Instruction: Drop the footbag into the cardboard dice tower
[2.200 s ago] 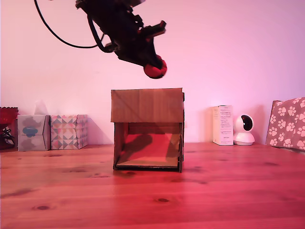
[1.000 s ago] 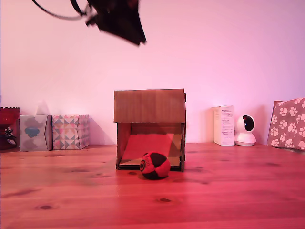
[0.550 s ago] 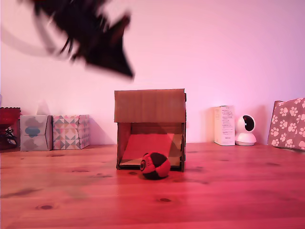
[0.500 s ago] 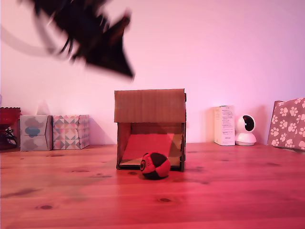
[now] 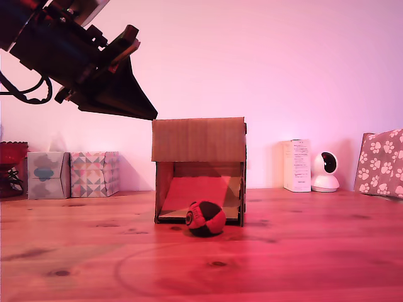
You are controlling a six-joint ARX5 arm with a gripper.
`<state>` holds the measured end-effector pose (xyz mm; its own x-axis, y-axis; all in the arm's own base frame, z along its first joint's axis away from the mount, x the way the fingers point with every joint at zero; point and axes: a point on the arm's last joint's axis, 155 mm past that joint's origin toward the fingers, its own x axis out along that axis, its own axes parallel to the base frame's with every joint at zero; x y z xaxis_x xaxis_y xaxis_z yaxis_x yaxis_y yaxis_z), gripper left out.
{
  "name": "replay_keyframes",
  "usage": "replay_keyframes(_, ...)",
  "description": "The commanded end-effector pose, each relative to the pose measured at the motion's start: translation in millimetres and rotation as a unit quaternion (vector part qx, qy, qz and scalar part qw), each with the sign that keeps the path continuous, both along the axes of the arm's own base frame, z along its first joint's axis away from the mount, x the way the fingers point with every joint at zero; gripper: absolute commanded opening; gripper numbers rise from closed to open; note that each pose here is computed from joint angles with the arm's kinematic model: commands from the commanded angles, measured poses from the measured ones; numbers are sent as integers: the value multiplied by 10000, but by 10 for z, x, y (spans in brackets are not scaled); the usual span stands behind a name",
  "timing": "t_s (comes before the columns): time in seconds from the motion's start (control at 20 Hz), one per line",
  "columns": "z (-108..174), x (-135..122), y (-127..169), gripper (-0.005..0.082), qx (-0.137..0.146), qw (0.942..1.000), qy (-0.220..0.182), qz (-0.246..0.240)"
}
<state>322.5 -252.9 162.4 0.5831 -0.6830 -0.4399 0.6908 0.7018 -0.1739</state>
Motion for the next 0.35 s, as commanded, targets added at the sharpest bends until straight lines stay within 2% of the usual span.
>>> replay_keyframes(0.0,-65,-54,-4,6,33,9999,107,-39)
replay_keyframes(0.3,-96,-68,6,6,73,9998,169,-38)
